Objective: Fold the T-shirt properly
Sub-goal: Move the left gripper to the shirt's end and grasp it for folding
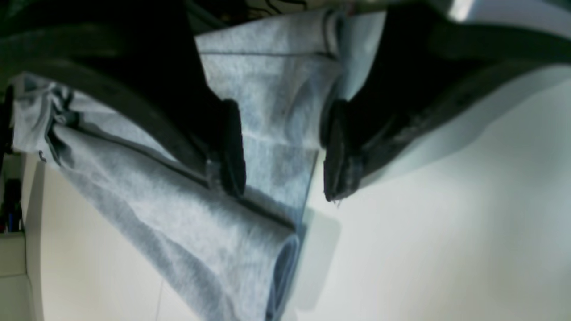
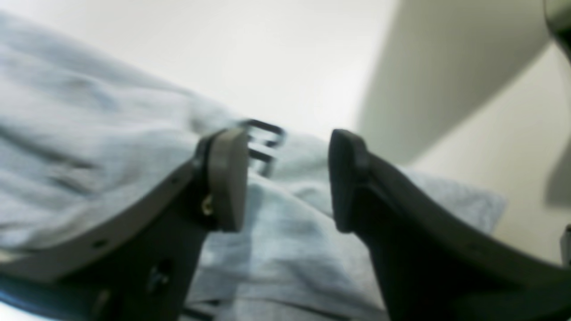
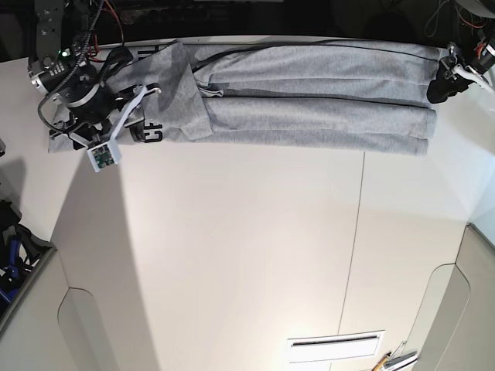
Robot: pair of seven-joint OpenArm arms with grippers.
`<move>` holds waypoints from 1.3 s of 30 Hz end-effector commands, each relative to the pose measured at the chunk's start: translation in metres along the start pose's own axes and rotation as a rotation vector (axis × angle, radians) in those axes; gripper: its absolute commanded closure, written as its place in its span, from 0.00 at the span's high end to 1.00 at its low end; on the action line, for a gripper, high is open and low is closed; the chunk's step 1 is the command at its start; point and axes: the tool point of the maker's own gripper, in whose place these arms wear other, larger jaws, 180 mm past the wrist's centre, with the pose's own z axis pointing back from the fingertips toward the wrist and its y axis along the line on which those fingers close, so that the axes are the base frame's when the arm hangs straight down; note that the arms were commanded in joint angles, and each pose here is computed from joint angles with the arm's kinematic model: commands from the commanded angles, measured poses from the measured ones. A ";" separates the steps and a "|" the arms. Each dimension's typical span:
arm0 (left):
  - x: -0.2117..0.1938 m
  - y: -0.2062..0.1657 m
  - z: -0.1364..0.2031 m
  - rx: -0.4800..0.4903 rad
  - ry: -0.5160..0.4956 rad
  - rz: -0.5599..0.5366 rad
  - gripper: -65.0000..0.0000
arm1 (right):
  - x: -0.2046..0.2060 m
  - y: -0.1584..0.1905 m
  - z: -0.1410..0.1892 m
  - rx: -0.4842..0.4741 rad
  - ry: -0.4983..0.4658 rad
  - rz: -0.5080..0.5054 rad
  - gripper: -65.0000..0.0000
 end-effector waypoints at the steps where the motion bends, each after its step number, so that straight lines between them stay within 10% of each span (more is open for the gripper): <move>1: 0.015 -0.003 0.003 -0.016 -0.043 -0.018 0.49 | 0.007 -0.009 -0.001 -0.019 -0.031 -0.012 0.45; 27: -0.032 -0.033 -0.052 -0.040 0.001 -0.035 0.48 | -0.004 -0.025 -0.015 0.006 -0.014 -0.091 0.45; 33: -0.023 -0.034 -0.053 -0.044 -0.057 -0.028 0.00 | -0.004 -0.025 -0.015 0.006 -0.014 -0.091 0.45; 39: -0.005 -0.053 -0.047 -0.146 -0.096 0.025 0.00 | -0.004 -0.025 -0.015 0.004 -0.012 -0.090 0.45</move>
